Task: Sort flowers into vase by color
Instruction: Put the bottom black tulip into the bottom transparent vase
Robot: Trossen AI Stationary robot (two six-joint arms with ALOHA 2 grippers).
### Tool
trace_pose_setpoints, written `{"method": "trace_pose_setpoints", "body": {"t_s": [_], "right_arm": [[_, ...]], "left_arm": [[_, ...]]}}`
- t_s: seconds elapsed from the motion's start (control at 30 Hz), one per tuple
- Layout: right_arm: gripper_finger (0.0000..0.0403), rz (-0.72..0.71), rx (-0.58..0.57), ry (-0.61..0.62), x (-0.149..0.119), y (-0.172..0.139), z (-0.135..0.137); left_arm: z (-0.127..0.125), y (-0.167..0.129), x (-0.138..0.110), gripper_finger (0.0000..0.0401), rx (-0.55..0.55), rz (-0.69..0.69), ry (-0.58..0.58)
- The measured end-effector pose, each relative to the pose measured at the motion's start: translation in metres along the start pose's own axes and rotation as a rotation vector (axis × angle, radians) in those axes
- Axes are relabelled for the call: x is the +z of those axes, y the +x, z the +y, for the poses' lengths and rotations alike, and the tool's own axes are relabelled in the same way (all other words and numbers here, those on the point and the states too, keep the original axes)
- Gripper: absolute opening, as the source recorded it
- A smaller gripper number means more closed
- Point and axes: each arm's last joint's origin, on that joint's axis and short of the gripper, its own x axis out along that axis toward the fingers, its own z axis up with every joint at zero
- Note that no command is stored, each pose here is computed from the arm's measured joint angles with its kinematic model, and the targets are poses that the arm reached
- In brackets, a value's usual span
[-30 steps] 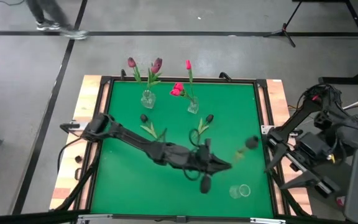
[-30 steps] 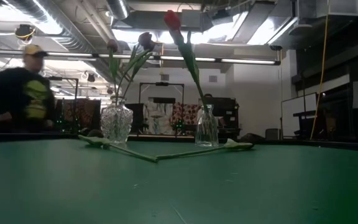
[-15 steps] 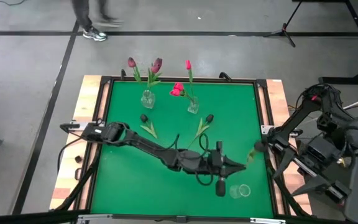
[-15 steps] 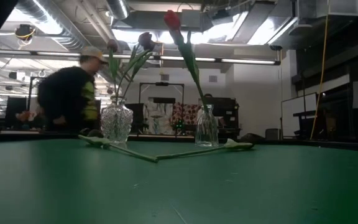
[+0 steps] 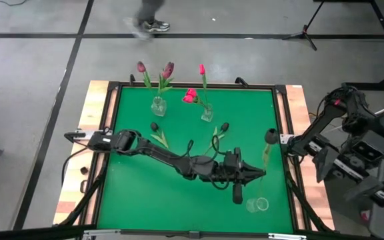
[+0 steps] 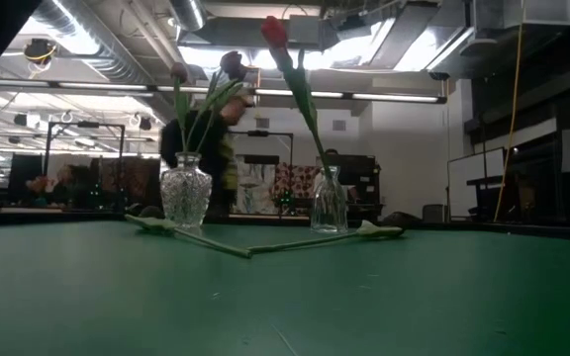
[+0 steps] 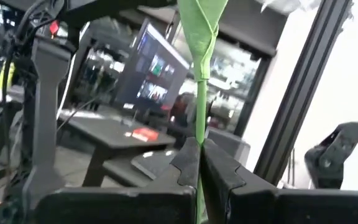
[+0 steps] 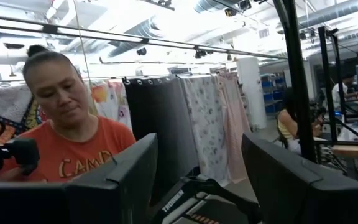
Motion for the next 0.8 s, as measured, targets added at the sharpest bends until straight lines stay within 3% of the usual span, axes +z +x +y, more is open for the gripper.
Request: {"method": "trace_pose_setpoints", "body": {"t_s": [0.2, 0.6, 0.8], "right_arm": [[0.0234, -0.004, 0.001, 0.001, 0.002, -0.003, -0.001], [0.0234, 0.006, -0.011, -0.004, 0.005, -0.009, -0.003], [0.0234, 0.032, -0.02, -0.013, 0.002, -0.009, -0.003]], "left_arm": [[-0.001, -0.003, -0.025, 0.0001, 0.014, 0.008, 0.002], [0.0, 0.002, -0.019, 0.0001, 0.002, -0.026, 0.062], [-0.01, 0.016, -0.045, 0.0001, -0.179, -0.017, 0.141]]}}
